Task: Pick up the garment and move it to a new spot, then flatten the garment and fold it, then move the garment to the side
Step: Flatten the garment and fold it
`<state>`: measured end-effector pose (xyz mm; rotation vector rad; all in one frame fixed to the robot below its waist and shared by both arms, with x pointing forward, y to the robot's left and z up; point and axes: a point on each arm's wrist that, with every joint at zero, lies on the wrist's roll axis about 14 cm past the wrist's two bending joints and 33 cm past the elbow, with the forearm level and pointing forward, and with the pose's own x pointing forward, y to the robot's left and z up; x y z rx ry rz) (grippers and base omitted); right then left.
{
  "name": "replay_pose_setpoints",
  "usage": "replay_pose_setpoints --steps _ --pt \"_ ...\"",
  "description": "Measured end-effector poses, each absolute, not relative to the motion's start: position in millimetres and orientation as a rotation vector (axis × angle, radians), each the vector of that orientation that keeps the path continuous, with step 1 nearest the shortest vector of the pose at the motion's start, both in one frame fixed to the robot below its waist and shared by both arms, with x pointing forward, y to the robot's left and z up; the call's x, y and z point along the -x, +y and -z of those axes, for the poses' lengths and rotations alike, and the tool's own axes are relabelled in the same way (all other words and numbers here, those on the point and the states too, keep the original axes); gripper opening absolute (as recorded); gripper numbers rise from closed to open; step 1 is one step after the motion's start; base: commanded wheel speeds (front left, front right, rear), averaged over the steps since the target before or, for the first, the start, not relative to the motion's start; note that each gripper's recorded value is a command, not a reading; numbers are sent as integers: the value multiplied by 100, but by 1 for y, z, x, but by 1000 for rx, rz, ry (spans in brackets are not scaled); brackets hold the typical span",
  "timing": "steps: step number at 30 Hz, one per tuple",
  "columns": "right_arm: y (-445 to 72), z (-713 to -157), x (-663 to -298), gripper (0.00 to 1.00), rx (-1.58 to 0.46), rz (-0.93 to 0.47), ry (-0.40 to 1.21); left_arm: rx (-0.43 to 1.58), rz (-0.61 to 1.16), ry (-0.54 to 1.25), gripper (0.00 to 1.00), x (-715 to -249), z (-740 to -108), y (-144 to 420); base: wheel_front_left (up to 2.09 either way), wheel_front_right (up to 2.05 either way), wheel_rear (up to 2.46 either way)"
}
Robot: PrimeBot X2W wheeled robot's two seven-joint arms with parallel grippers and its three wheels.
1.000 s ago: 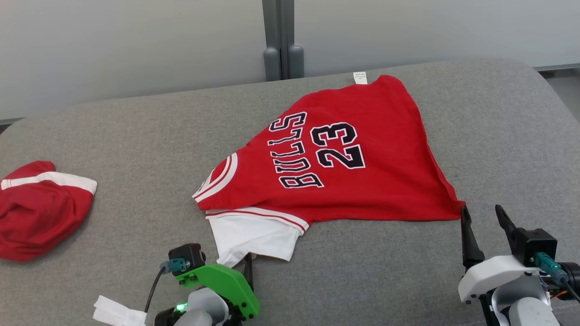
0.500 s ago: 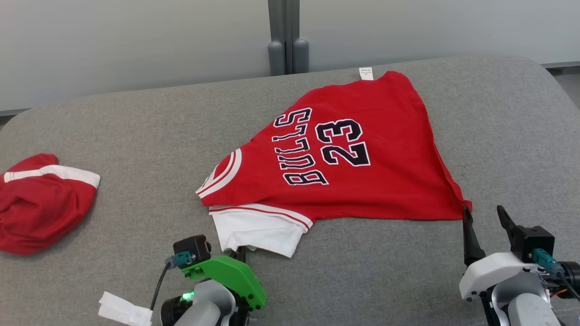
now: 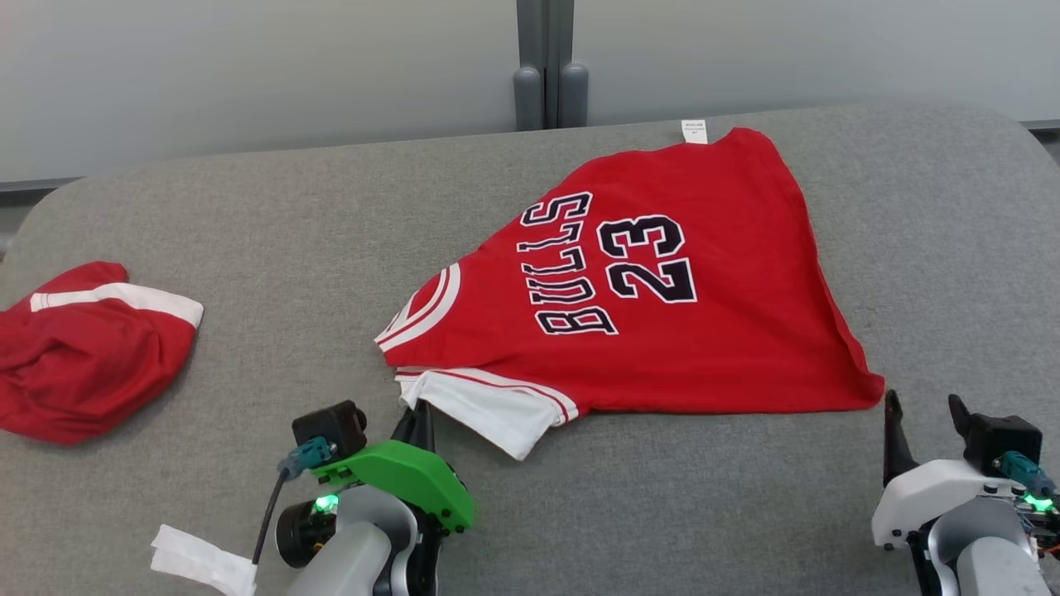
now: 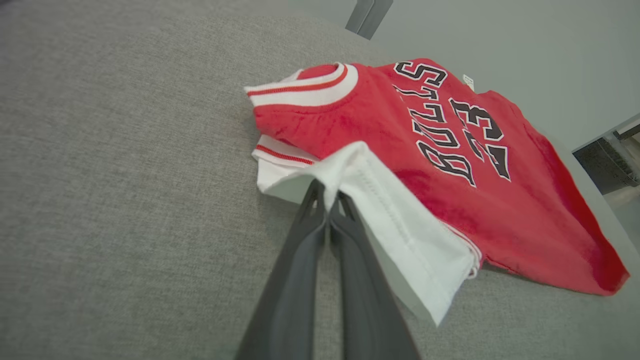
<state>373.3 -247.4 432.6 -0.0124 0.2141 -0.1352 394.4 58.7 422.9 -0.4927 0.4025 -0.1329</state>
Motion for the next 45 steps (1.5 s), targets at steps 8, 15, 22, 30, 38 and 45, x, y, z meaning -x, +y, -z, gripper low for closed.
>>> replay_pose_setpoints --steps 8,15,22,30,38,45 --pt "-244 -407 -393 100 39 124 356 511 102 359 0 -392 -432 75 0 0 0" --pt "-223 -378 -406 100 -14 83 481 519 79 352 0 -388 -436 85 0 0 0" --pt "-206 -375 -418 0 -96 61 482 523 62 332 0 -386 -442 93 0 0 0" --pt "-187 -428 -445 0 -153 3 265 503 98 246 0 -391 -468 90 0 0 0" --pt "-191 -538 -458 0 -117 -62 -81 444 178 -10 0 -403 -548 90 0 0 0" --pt "-204 -656 -428 0 -64 -77 -416 391 245 -381 0 -389 -667 101 0 0 0"
